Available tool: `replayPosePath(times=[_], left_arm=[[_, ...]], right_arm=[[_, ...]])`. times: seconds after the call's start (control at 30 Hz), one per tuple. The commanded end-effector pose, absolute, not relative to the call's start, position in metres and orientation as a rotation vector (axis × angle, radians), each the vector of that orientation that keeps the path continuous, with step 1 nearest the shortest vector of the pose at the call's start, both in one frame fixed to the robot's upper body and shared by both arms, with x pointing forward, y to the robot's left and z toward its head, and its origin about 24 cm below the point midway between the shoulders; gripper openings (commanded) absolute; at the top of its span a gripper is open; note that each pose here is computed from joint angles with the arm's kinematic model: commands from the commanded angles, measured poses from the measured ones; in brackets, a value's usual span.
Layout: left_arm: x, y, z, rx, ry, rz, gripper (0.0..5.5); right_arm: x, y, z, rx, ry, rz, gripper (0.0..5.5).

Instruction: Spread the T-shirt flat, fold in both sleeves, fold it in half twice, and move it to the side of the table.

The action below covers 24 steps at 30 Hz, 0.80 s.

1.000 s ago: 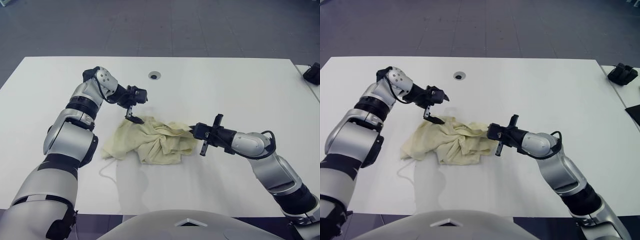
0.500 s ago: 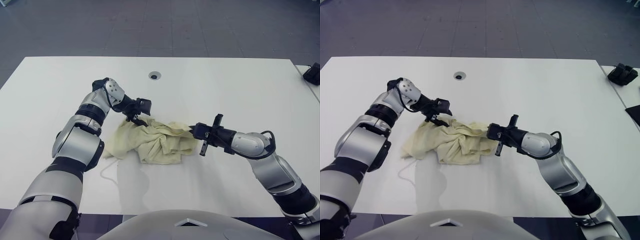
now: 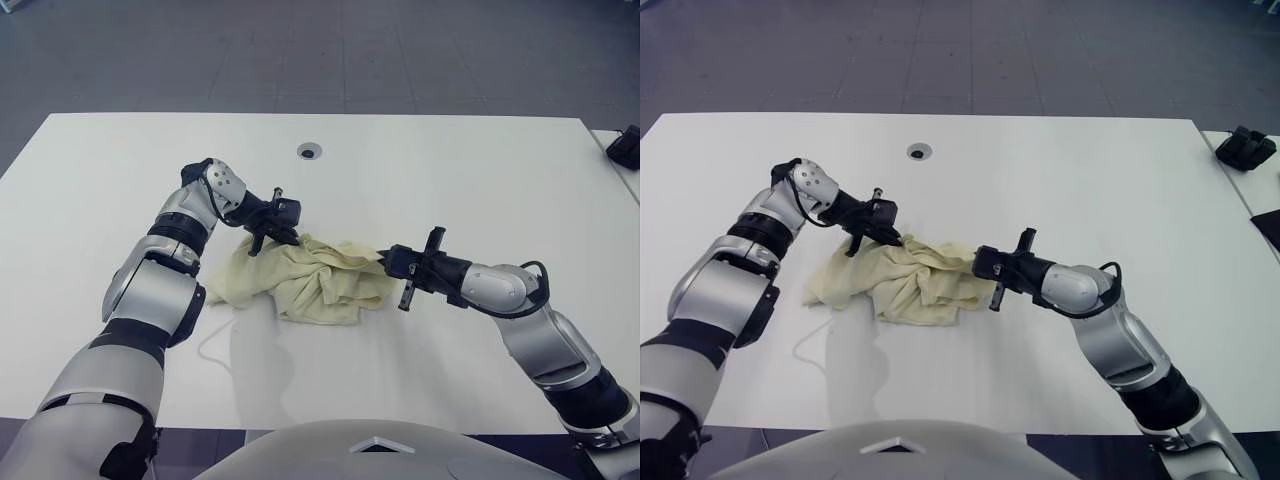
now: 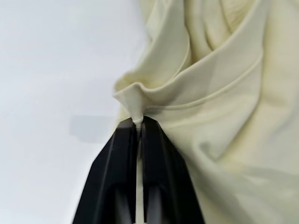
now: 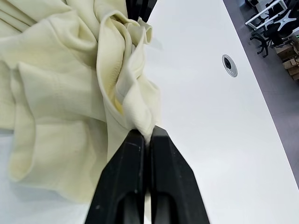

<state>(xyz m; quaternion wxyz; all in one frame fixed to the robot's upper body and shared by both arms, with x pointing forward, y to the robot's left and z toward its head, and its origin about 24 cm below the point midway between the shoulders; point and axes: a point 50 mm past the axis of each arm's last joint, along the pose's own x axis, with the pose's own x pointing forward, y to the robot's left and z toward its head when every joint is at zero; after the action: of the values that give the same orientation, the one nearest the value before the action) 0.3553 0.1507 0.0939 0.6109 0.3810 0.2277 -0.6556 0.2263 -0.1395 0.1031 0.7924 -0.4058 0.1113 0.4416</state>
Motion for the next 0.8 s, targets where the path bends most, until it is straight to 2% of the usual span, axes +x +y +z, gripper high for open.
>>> replayPosePath(times=[0.03,0.17,0.3,0.43,0.53,0.63,0.8], left_arm=[[0.358,0.159,0.123,0.874,0.413,-1.497,0.02],[0.363,0.168,0.158,0.865,0.305,-1.446,0.02],[0.376,0.171,0.203,0.868,0.161,-1.293,0.02],[0.401,0.158,0.251,0.877,-0.014,-0.947,0.02],[0.419,0.148,0.269,0.904,-0.046,-0.645,0.02],[0.424,0.138,0.284,0.954,-0.103,-0.497,0.02],[0.427,0.136,0.309,1.091,-0.224,-0.238,0.02]], right_arm=[[0.238,-0.147,0.115,-0.863,0.223,0.913,0.00],[0.271,-0.169,0.148,-0.771,0.169,0.836,0.00],[0.324,-0.192,0.195,-0.735,0.074,0.720,0.00],[0.372,-0.187,0.237,-0.671,-0.013,0.690,0.00],[0.403,-0.183,0.256,-0.658,-0.006,0.617,0.00],[0.417,-0.179,0.277,-0.681,-0.024,0.491,0.00],[0.424,-0.177,0.309,-0.791,-0.133,0.221,0.00]])
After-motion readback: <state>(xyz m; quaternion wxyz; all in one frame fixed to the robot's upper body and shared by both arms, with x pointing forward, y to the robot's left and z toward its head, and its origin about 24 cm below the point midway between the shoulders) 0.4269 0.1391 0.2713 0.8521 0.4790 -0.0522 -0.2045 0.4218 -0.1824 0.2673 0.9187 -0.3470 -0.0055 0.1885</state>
